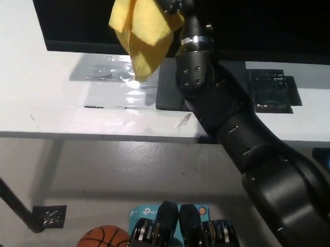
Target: The robot uses its right hand to pick up the cloth kept in the middle of the desk and use it to wipe the monitor in the middle of the desk by swiping its screen twice
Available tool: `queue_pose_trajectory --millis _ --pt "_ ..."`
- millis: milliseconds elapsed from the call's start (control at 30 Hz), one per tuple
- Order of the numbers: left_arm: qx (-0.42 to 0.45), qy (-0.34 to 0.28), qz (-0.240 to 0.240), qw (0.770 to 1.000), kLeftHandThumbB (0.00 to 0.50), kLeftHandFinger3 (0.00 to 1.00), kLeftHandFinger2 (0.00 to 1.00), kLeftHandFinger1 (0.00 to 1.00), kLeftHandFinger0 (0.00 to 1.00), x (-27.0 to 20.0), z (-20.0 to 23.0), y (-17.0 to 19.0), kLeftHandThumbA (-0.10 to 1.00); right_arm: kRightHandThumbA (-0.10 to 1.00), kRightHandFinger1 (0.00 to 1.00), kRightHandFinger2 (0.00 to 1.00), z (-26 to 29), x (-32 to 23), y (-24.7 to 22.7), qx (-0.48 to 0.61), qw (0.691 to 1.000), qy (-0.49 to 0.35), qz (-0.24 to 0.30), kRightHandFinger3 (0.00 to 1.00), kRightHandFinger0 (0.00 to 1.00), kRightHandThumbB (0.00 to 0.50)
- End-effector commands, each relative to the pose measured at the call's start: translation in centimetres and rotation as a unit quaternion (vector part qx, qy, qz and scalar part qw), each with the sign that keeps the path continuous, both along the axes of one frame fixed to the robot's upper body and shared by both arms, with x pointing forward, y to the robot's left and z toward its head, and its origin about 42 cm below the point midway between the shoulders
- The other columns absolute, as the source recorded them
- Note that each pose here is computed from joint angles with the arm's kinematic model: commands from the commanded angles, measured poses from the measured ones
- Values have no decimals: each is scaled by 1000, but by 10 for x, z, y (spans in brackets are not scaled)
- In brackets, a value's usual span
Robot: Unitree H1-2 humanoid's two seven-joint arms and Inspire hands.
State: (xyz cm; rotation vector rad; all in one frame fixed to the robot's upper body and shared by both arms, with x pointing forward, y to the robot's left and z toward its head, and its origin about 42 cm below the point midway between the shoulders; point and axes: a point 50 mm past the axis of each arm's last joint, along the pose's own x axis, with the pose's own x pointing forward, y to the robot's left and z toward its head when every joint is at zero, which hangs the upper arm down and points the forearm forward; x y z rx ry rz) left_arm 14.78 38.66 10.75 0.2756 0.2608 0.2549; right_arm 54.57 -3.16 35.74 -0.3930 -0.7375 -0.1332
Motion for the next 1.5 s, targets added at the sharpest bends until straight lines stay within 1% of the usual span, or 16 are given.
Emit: queue_pose_trajectory --millis 0,33,67,167,233,300,433,567,700,900,967,1100,1133,1233,1367,1467 --pt "24 -11 11 1000 65 547 384 253 213 -6 8 4 224 -100 0 276 10 20 -88 43 992 -22 -115 230 0 113" --pt "25 -15 10 1000 61 545 380 252 217 -6 7 5 218 -100 4 314 8 21 -95 37 991 -14 -129 323 0 94" --pt "26 -14 11 1000 59 546 381 253 216 -6 7 5 209 -100 0 334 8 21 -98 35 991 -13 -131 298 0 42" --pt "29 -9 17 999 54 564 389 252 213 -7 8 7 210 -100 12 373 10 24 -122 39 985 -7 -165 334 0 38" --pt "36 -9 18 999 49 568 391 253 213 -9 9 8 211 -100 8 388 11 25 -139 56 980 -11 -188 294 0 1" --pt "33 -11 16 999 54 560 401 264 224 -9 7 8 230 -100 17 414 11 24 -154 72 975 -12 -212 250 0 33" --pt "35 -7 22 999 56 550 401 269 227 -11 6 8 216 -100 2 391 10 20 -175 85 971 -14 -225 337 0 192" --pt "36 -4 25 999 61 569 413 275 233 -12 8 7 232 -100 15 402 3 17 -201 90 964 -10 -251 368 0 222" --pt "38 -2 26 999 54 567 410 272 230 -13 8 6 253 -100 2 382 -2 14 -219 81 958 -1 -273 379 0 125" --pt "30 -3 28 999 60 563 409 272 233 -13 5 7 221 -100 0 377 -19 10 -248 101 943 14 -317 331 0 96" --pt "24 -7 28 999 67 550 392 258 219 -12 4 7 214 -100 0 313 -21 8 -250 100 942 14 -321 181 0 57" --pt "24 -10 28 999 63 528 376 243 205 -12 7 5 209 -100 0 235 -25 8 -246 106 942 22 -319 66 0 27" --pt "29 -13 25 999 54 533 379 249 209 -11 6 5 208 -100 0 278 -26 9 -239 107 945 22 -310 15 0 45" --pt "26 -11 25 999 63 546 396 264 225 -12 6 6 215 -100 0 354 -26 9 -229 104 949 17 -296 73 0 89" --pt "29 -12 22 999 69 538 375 250 214 -11 4 7 233 -100 0 328 -12 12 -199 118 952 13 -283 106 0 100" --pt "30 -14 20 999 68 540 375 251 211 -10 4 6 250 -100 0 331 -4 15 -179 131 954 6 -270 173 0 200"
